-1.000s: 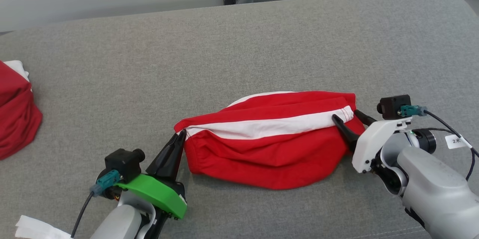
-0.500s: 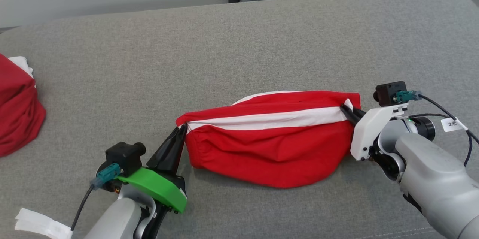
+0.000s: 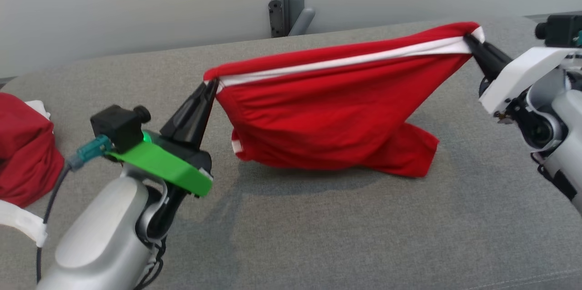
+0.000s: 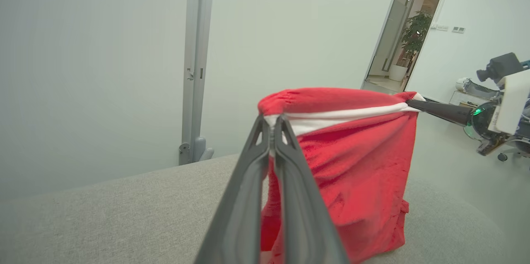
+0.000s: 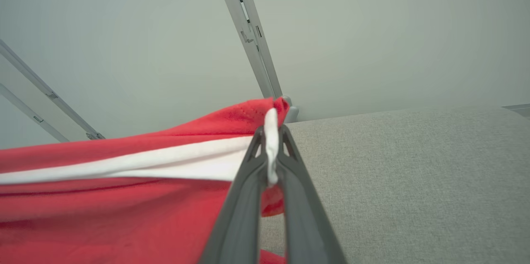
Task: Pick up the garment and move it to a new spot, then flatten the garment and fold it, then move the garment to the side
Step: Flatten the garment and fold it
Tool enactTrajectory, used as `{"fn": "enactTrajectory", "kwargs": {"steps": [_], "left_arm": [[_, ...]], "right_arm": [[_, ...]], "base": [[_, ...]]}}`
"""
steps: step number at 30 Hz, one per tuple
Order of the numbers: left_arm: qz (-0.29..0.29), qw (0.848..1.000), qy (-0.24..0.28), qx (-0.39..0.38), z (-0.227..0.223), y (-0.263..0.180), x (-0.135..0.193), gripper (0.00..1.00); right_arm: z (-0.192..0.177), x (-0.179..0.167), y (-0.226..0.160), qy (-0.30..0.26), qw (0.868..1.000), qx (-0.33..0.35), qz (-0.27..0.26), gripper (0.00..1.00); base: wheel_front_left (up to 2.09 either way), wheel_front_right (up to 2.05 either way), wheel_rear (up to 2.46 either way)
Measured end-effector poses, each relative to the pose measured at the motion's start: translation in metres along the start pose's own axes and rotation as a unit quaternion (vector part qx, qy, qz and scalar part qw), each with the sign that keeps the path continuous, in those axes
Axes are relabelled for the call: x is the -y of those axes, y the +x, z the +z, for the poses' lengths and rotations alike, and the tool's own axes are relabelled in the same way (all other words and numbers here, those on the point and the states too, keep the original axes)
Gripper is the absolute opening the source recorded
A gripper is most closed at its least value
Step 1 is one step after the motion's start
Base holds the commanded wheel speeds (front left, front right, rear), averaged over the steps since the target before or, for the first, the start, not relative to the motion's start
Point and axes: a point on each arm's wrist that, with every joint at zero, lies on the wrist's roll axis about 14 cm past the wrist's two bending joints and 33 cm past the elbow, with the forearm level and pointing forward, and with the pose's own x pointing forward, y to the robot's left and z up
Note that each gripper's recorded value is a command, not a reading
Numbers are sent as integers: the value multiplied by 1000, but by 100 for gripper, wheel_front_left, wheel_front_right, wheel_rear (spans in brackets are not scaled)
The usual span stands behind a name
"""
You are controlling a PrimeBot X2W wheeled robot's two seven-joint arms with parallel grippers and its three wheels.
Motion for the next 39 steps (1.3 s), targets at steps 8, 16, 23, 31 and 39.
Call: {"fn": "enactTrajectory", "kwargs": {"steps": [8, 16, 23, 31, 39], "left_arm": [[-82, 994, 16, 66, 94, 32, 43, 0], [-138, 990, 19, 31, 118, 72, 71, 0], [-154, 986, 66, 19, 125, 133, 70, 0], [-123, 971, 186, 87, 120, 210, 2, 0], [-142, 979, 142, 26, -6, 216, -33, 0]], "right_arm": [[102, -5, -28, 17, 994, 106, 22, 0], [138, -11, -24, -17, 992, 122, 29, 0], [161, -20, 27, -49, 990, 133, 25, 0], [178, -12, 109, -82, 966, 246, 8, 0], [46, 11, 160, -61, 987, 145, 21, 5]], "base": [[0, 0, 0], [0, 0, 0], [0, 0, 0], [0, 0, 0], [0, 0, 0]]}}
